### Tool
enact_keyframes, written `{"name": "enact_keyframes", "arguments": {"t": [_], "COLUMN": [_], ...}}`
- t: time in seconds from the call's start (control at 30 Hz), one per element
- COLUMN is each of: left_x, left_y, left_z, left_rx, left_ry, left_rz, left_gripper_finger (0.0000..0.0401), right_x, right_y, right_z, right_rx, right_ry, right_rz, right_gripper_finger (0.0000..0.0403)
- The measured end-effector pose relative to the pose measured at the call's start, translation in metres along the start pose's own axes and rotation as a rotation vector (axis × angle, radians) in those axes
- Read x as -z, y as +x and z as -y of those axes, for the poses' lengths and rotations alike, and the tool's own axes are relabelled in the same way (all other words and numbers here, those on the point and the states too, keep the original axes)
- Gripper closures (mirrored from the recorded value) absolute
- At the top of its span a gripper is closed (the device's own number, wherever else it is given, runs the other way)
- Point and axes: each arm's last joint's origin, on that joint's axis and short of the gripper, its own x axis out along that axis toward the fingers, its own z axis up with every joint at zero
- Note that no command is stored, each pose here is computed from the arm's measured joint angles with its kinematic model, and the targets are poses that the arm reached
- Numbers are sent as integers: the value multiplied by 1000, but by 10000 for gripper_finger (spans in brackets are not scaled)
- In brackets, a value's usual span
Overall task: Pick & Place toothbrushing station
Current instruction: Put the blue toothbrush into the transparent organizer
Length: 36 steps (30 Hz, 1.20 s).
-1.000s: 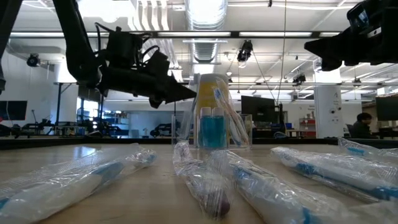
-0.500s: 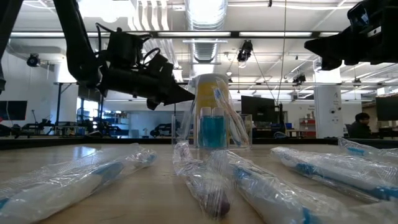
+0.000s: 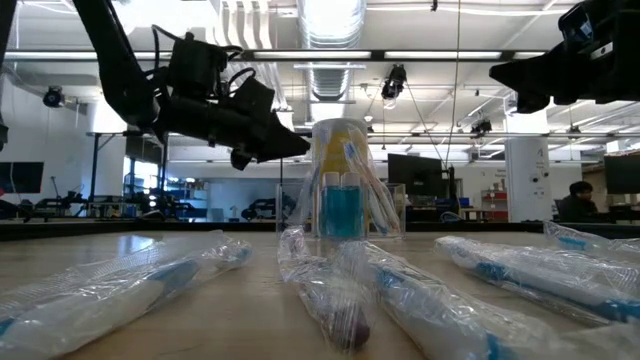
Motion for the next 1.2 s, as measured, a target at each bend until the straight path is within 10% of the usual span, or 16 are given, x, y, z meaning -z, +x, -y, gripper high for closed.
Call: {"name": "enact_keyframes", "arguments": {"t": [0.87, 1.2], "left_x": [-123, -116], "left_y": [-111, -129], "left_z": [59, 107], "left_rx": [204, 309], "left_ry": [-50, -132], "left_rz": [-31, -216], "left_gripper_finger": [252, 252], "right_x": [0, -2], "right_y": [0, 0], "right_z": [0, 0], "right_rx": [0, 1], "right_ry": [8, 10], "right_rz": [-1, 22], "right_gripper_finger": [394, 394]}}
